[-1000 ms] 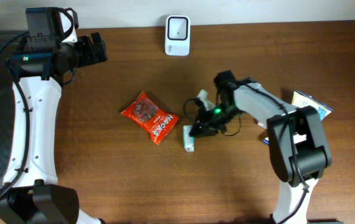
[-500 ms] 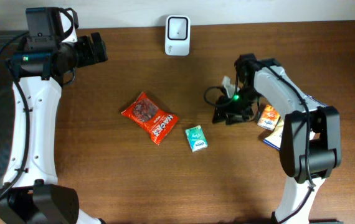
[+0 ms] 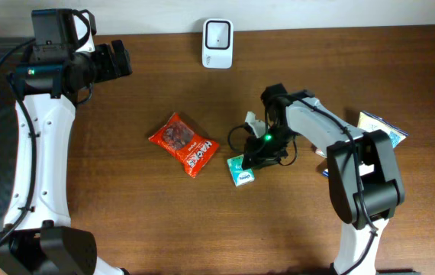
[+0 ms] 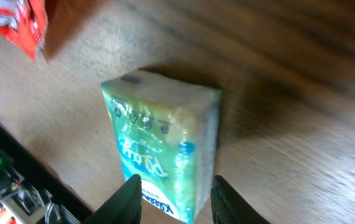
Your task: Scan the item barcode
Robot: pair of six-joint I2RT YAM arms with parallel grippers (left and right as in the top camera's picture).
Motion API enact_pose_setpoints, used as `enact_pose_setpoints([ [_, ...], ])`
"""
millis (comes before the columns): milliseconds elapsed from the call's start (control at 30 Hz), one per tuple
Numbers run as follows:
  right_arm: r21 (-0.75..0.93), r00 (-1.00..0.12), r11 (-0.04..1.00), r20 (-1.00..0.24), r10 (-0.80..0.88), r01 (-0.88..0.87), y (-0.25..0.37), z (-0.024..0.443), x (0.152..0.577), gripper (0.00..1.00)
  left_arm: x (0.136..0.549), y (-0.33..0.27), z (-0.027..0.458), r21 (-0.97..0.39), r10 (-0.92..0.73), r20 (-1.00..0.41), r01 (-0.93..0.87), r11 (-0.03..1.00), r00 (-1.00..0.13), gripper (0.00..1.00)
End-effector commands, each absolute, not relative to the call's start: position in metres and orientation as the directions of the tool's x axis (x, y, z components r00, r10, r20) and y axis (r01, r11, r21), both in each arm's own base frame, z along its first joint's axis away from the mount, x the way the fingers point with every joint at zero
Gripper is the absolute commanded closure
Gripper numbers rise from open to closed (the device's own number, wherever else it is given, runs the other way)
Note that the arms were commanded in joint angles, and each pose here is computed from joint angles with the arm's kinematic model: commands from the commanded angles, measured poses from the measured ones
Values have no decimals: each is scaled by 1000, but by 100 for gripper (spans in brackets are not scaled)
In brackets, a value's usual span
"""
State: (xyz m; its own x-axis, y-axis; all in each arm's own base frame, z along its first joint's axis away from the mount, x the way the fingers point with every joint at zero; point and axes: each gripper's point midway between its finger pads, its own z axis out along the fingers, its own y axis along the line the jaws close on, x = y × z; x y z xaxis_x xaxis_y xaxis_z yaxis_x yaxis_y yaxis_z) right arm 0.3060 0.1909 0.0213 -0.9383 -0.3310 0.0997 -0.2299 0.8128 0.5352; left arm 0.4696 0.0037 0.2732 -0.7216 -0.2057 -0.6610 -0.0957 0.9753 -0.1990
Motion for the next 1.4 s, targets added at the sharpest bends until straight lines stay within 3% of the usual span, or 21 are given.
enact_pose_setpoints([
  [0, 553, -934, 803, 118, -339, -221, 192, 9, 296, 65, 471, 4, 272, -185, -189, -663, -86, 979, -724, 1],
  [167, 562, -936, 798, 110, -335, -220, 193, 7, 297, 77, 471, 4, 272, -185, -189, -663, -85, 979, -724, 1],
  [233, 563, -936, 797, 107, -335, -221, 193, 7, 297, 96, 471, 4, 272, -185, -189, -664, -86, 979, -724, 1],
  [400, 624, -936, 750, 83, -343, -219, 201, 19, 298, 96, 471, 4, 272, -185, -189, -664, -86, 979, -724, 1],
  [433, 664, -937, 715, 61, -344, -219, 206, 27, 300, 96, 471, 4, 272, -185, -189, -663, -85, 979, -724, 1],
  [633, 918, -940, 281, -201, -275, -278, 236, 131, 329, 95, 471, 4, 272, -185, -189, -663, -86, 979, -724, 1],
  [900, 937, -927, -27, -348, -138, -348, 226, 223, 362, 96, 471, 4, 272, -185, -189, -664, -85, 979, -724, 1],
  [1033, 932, -925, -24, -363, -109, -363, 217, 257, 382, 96, 471, 4, 272, -185, -189, -663, -85, 979, -724, 1],
  [1367, 840, -836, -37, -543, -84, -542, 214, 368, 401, 96, 471, 4, 272, -185, -189, -664, -85, 979, -724, 1],
])
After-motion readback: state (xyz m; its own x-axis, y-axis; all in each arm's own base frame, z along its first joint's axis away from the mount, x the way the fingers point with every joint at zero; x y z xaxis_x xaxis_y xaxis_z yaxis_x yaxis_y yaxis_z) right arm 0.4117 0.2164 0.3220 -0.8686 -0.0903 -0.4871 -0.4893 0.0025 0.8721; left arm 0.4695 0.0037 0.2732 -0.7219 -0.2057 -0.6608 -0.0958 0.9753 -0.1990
